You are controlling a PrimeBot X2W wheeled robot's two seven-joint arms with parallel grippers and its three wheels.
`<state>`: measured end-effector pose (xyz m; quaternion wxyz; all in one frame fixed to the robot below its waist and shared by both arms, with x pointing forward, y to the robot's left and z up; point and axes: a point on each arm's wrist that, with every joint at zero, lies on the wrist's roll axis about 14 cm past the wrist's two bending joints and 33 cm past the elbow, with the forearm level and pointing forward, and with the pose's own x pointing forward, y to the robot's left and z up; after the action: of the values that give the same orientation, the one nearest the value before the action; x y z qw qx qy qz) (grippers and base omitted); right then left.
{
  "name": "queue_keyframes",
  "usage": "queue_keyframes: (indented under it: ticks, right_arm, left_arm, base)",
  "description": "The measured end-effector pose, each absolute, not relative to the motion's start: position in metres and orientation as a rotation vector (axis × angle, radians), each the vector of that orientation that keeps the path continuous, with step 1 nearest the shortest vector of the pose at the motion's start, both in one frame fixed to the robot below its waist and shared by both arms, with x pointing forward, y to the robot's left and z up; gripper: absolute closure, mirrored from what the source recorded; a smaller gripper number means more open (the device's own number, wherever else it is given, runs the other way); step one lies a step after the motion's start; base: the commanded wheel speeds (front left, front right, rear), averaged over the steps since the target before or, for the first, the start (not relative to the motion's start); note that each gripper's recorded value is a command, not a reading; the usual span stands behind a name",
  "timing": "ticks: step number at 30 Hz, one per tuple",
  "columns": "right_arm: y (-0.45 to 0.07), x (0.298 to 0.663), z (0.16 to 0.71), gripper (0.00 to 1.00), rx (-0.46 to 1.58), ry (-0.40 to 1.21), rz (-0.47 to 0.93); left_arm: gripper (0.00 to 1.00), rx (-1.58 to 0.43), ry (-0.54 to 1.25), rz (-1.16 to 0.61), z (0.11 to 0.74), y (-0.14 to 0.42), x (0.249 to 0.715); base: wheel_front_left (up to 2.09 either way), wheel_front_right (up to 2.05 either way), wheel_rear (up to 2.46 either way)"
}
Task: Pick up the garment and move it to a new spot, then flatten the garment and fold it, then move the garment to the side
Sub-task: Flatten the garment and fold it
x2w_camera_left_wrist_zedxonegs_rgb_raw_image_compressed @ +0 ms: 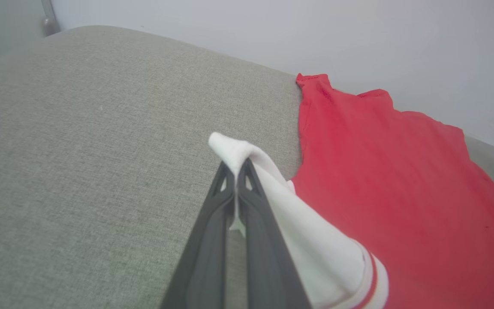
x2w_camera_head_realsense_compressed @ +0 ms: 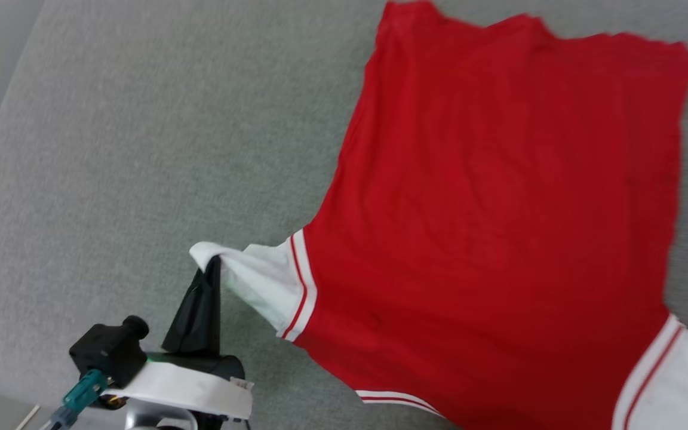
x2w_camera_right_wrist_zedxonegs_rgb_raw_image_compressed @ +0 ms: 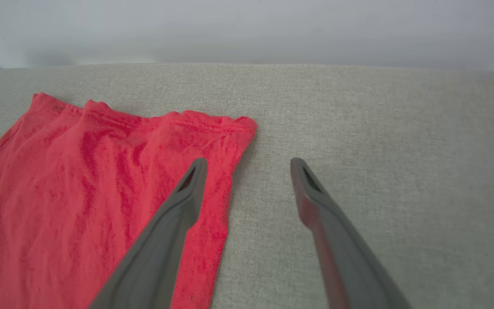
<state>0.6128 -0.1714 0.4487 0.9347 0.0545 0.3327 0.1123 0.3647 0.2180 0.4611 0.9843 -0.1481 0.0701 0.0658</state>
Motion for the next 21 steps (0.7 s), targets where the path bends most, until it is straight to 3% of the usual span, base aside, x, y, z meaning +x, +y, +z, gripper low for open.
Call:
queue_keyframes:
  ticks: [8,13,14,15,21]
  right_arm:
    - [-0.127,0.630,0.360,0.00,0.121,0.932,0.294]
    - [-0.121,0.635,0.337,0.00,0.180,1.016,0.284]
    - [-0.121,0.635,0.335,0.57,0.184,1.033,0.278]
    - [-0.122,0.635,0.335,1.00,0.186,1.043,0.272]
    - [-0.132,0.628,0.347,1.00,0.158,1.065,0.240]
  left_arm:
    - [1.00,-0.295,0.218,0.189,0.425,0.227,0.367]
    - [1.00,-0.280,0.267,0.226,0.409,0.236,0.359]
    - [1.00,-0.278,0.270,0.228,0.409,0.237,0.358]
    - [1.00,-0.279,0.270,0.226,0.408,0.237,0.358]
    - [1.00,-0.277,0.244,0.213,0.416,0.237,0.358]
  base:
    - [0.00,0.00,0.00]
    - [0.00,0.00,0.00]
    - [0.00,0.00,0.00]
    - [0.00,0.00,0.00]
    - [0.00,0.00,0.00]
